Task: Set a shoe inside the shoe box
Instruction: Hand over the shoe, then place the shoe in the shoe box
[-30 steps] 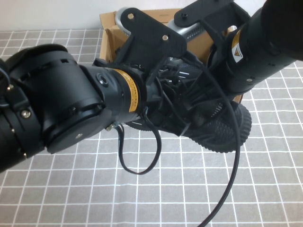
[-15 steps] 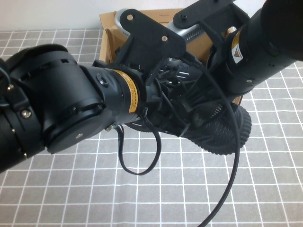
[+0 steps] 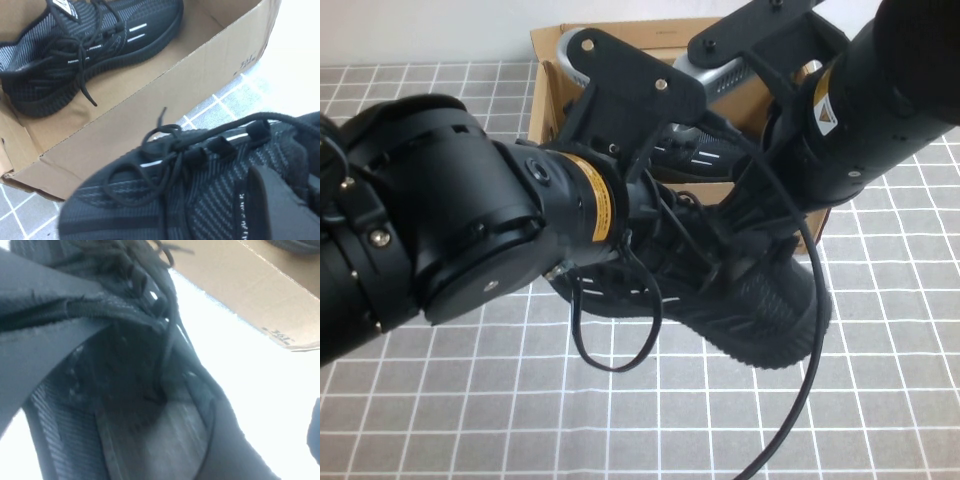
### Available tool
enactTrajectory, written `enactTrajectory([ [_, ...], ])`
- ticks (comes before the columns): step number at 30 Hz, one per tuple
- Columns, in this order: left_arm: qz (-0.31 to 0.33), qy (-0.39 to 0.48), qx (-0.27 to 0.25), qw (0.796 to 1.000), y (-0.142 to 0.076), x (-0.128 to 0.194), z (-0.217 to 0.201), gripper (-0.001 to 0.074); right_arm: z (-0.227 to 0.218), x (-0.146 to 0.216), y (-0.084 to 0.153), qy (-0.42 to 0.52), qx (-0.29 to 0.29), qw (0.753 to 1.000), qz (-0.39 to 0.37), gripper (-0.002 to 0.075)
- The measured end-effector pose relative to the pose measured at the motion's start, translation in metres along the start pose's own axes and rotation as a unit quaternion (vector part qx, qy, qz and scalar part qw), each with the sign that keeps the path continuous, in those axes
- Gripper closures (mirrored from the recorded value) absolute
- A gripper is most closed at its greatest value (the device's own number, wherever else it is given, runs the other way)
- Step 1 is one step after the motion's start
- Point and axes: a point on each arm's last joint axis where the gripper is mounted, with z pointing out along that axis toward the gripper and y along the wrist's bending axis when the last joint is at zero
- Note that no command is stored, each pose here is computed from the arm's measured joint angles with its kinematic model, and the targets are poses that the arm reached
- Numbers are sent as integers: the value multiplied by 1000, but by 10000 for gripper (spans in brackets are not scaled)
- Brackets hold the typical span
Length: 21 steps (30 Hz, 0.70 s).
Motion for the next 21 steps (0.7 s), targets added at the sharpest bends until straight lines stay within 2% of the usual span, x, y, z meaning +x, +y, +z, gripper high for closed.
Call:
enactTrajectory([
  [6, 0, 5, -1, 1000, 0, 1, 1, 735, -4, 3, -1, 8, 1, 1000, 1, 408],
  [21, -17, -8, -12, 1000, 7, -20, -15, 735, -71, 17, -16, -67, -22, 997, 21, 426],
])
